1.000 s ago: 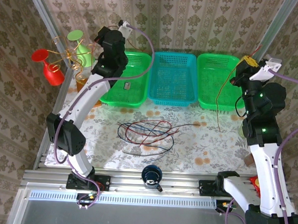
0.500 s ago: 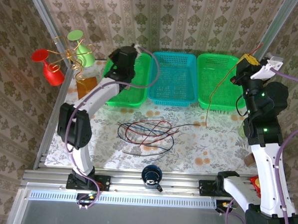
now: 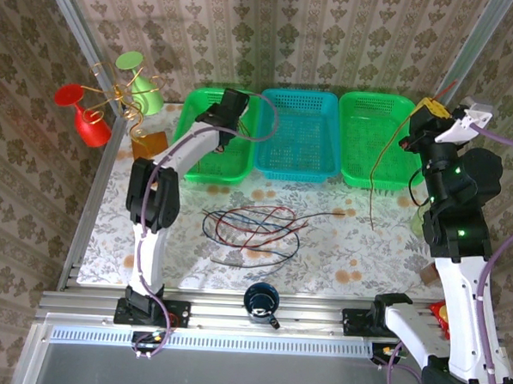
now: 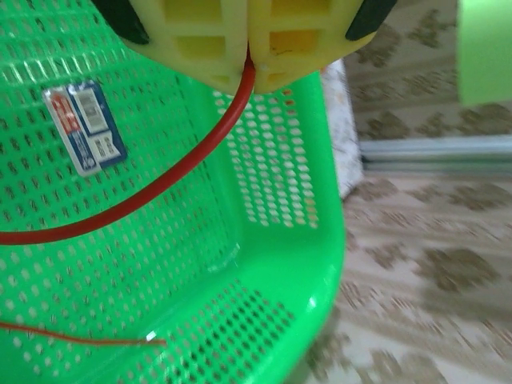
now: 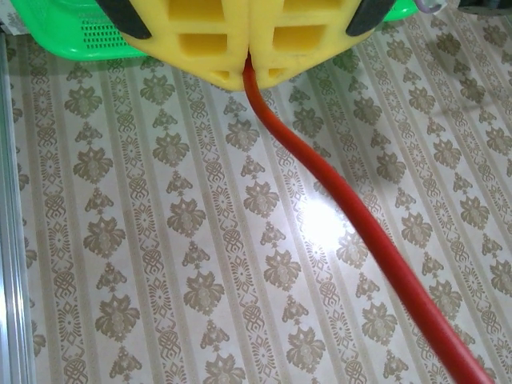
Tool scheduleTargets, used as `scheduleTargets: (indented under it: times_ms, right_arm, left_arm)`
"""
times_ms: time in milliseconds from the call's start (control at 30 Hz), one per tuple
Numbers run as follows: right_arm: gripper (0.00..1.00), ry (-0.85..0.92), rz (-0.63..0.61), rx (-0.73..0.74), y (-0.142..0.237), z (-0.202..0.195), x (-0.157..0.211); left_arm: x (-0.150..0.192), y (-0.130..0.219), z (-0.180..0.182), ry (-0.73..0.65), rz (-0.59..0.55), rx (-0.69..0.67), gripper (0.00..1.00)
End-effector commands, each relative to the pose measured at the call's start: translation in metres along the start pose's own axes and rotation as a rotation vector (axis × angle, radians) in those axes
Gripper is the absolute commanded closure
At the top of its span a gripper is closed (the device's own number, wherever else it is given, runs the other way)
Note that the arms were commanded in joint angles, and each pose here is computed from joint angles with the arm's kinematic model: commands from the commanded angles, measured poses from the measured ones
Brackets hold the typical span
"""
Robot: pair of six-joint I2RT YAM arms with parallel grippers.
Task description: Untangle the cables
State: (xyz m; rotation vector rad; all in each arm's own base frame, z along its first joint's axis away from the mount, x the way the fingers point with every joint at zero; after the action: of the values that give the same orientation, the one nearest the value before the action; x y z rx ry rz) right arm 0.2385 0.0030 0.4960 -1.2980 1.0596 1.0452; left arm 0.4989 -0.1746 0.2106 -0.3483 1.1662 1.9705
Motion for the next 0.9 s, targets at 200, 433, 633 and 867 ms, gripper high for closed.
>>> scheduleTargets:
  times_ms: [200, 433, 633, 867]
  right_arm:
    - [1.00, -0.028, -0.031, -0.048, 0.006, 0.005, -0.014]
    - [1.00, -0.036, -0.027, -0.063, 0.011, 0.006, -0.015]
    - [1.00, -0.027, -0.023, -0.062, 0.018, 0.006, -0.015]
    - [1.00, -0.040, -0.012, -0.075, 0.020, 0.007, -0.008]
  left_arm:
    - [0.039, -0.019, -0.023, 0.085, 0.166, 0.248, 0.96]
    - [0.048, -0.036, -0.034, 0.078, 0.219, 0.245, 0.58]
    - [0.043, -0.032, -0.029, 0.116, 0.214, 0.227, 0.43]
    - [0.005, 0.015, -0.002, 0.125, 0.119, 0.206, 0.00]
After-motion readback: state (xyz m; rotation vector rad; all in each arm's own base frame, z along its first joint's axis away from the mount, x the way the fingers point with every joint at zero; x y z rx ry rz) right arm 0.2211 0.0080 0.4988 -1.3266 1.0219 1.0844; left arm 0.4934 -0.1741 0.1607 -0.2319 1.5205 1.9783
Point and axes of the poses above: each hand's point on the last joint's axis, 136 mm out from that joint toward the fingers, its own y axis back along the fingers, its own z axis along the line the jaws close on, x = y × z, the point moved 6 cm from there along y, back along the fingers, and after that the axes turned 15 degrees about y, right-handed, at the moved point
